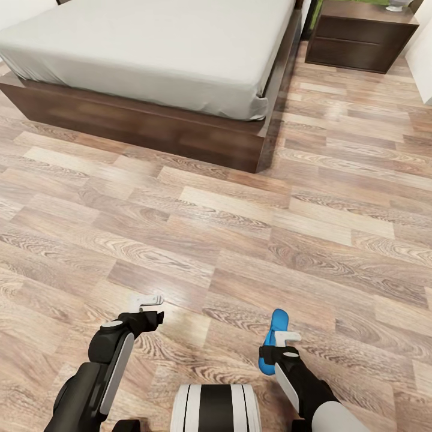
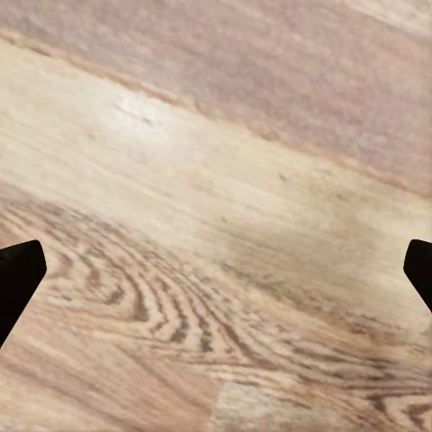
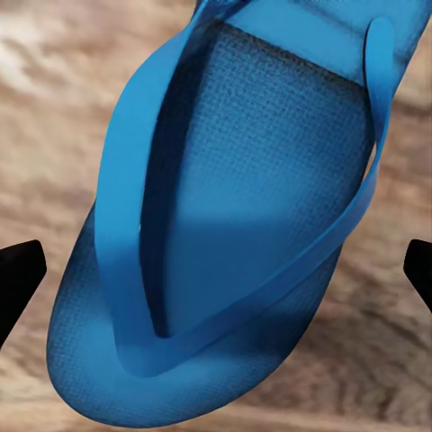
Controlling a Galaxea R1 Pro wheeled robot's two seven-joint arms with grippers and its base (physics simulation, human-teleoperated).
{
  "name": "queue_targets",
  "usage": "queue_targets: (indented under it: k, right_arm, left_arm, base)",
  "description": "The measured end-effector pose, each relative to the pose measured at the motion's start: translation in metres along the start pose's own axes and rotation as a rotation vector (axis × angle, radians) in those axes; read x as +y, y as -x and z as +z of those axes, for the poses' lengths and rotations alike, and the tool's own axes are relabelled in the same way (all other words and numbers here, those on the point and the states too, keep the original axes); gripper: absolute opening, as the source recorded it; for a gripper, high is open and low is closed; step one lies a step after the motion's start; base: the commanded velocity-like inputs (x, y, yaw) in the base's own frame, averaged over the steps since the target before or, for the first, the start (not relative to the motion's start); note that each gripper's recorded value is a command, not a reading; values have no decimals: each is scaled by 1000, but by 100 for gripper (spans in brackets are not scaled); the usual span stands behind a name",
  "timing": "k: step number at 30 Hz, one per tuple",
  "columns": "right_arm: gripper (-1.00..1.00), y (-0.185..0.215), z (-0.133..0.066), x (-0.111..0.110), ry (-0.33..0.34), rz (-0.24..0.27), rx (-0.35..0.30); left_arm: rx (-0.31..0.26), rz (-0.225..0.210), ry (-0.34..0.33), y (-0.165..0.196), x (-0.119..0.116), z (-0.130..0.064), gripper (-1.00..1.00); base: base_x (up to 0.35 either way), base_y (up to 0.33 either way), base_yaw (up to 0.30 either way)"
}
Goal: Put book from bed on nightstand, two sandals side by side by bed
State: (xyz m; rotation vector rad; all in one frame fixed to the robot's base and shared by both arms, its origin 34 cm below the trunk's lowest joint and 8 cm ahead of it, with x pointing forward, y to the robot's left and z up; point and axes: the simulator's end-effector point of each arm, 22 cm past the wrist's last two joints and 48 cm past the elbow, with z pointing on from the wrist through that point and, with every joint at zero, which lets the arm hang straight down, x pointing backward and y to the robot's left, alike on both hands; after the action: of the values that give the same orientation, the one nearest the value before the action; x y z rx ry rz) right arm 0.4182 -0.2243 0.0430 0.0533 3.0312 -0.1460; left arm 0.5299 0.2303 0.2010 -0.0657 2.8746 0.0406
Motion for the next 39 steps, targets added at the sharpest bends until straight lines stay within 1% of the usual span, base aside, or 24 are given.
queue_targets:
  k: [5,8,13,23,33,39]
  right_arm:
    - [100,-1,0,-1,-1,1,3]
    - [100,10,2,-4,-6,13,-4]
    - [100,15,8,-7,-16,25,22]
    - [100,29,15,-7,-22,30,2]
    - [100,32,15,-3,-13,31,-4]
    - [100,20,23,-1,-11,29,19]
  left_arm:
    - [0,0,0,0,0,0,100]
    - [0,0,0,0,0,0,100]
    - [0,0,0,0,0,0,100]
    - [0,0,0,0,0,0,100]
    - [0,0,-1,0,0,0,100]
    - [24,1,-1,-10,0,9,100]
  base:
    - [0,0,0]
    - [0,0,0]
    - [0,0,0]
    - [0,0,0]
    - [0,0,0]
    - [0,0,0]
